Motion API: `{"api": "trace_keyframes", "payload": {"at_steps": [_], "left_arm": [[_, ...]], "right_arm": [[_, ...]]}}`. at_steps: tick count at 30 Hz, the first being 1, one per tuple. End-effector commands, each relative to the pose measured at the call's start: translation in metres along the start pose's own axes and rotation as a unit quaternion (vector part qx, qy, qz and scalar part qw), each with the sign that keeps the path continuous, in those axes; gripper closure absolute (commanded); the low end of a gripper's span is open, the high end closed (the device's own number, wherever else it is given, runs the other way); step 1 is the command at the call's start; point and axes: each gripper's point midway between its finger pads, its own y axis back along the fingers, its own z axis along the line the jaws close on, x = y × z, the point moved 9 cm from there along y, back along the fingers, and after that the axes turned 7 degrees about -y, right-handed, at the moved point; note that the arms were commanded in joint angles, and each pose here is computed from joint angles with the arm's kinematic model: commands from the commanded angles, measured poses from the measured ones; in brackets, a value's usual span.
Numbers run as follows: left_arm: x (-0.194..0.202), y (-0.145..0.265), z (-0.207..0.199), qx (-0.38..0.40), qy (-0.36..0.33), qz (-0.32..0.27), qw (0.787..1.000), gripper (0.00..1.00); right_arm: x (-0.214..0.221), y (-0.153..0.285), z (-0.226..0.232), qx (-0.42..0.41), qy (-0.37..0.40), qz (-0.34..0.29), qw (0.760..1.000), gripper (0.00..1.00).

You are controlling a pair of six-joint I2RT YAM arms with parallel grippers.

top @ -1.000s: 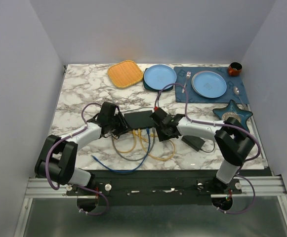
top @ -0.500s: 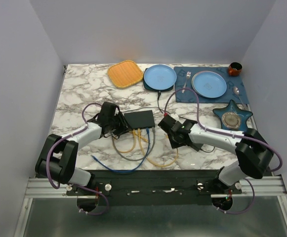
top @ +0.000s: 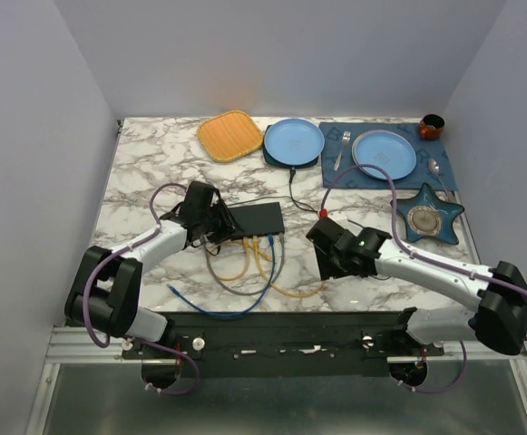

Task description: Pull the plug from the switch port

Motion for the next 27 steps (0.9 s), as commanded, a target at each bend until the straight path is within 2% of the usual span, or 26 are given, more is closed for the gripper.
{"api": "trace_keyframes", "payload": {"at_steps": [1, 4, 5, 6, 7, 8, 11, 13, 14, 16, 17, 18, 20, 21, 24, 27], "left_arm": [[-0.014, 0.012, -0.011, -0.008, -0.017, -0.035, 0.999, 0.49], [-0.022, 0.017, -0.015, -0.02, -0.026, -0.059, 0.998, 0.39], [-0.024, 0.018, -0.01, -0.046, -0.032, -0.066, 0.996, 0.35], [-0.028, 0.02, -0.013, -0.055, -0.037, -0.074, 0.995, 0.25], [-0.029, 0.021, -0.01, -0.068, -0.035, -0.079, 0.994, 0.05], [-0.03, 0.024, -0.01, -0.072, -0.033, -0.092, 0.993, 0.01], [-0.033, 0.026, -0.008, -0.075, -0.042, -0.119, 0.989, 0.01], [-0.034, 0.025, -0.007, -0.081, -0.047, -0.12, 0.988, 0.01], [-0.034, 0.023, -0.005, -0.088, -0.047, -0.116, 0.988, 0.01], [-0.032, 0.019, -0.004, -0.081, -0.053, -0.104, 0.99, 0.04], [-0.031, 0.014, -0.005, -0.064, -0.057, -0.096, 0.992, 0.08], [-0.029, 0.011, -0.004, -0.06, -0.058, -0.084, 0.993, 0.15], [-0.024, 0.004, 0.0, -0.064, -0.052, -0.06, 0.995, 0.18], [-0.02, 0.002, 0.003, -0.066, -0.05, -0.051, 0.995, 0.22], [-0.008, 0.001, 0.013, -0.072, -0.046, -0.033, 0.996, 0.27], [-0.002, 0.01, 0.022, -0.093, -0.064, -0.04, 0.993, 0.27]], "right_arm": [[-0.022, 0.029, 0.008, -0.061, -0.033, -0.072, 0.995, 0.34], [-0.04, 0.033, 0.025, -0.122, -0.044, -0.126, 0.983, 0.24], [-0.048, 0.029, 0.034, -0.143, -0.053, -0.149, 0.977, 0.14], [-0.051, 0.026, 0.038, -0.15, -0.055, -0.157, 0.975, 0.0], [-0.056, 0.025, 0.043, -0.158, -0.054, -0.165, 0.972, 0.0], [-0.062, 0.017, 0.052, -0.162, -0.054, -0.17, 0.971, 0.0], [-0.079, 0.009, 0.067, -0.169, -0.063, -0.195, 0.964, 0.0], [-0.085, -0.003, 0.072, -0.167, -0.08, -0.198, 0.963, 0.08], [-0.094, -0.007, 0.071, -0.172, -0.101, -0.207, 0.958, 0.23], [-0.102, -0.018, 0.075, -0.185, -0.113, -0.183, 0.959, 0.4], [-0.106, -0.024, 0.072, -0.179, -0.115, -0.176, 0.961, 0.58], [-0.108, -0.028, 0.073, -0.181, -0.11, -0.163, 0.964, 0.62], [-0.111, -0.038, 0.074, -0.17, -0.1, -0.149, 0.969, 0.63], [-0.11, -0.04, 0.075, -0.171, -0.094, -0.143, 0.97, 0.62], [-0.107, -0.045, 0.074, -0.165, -0.084, -0.139, 0.973, 0.59], [-0.105, -0.046, 0.072, -0.162, -0.076, -0.139, 0.974, 0.58]]}}
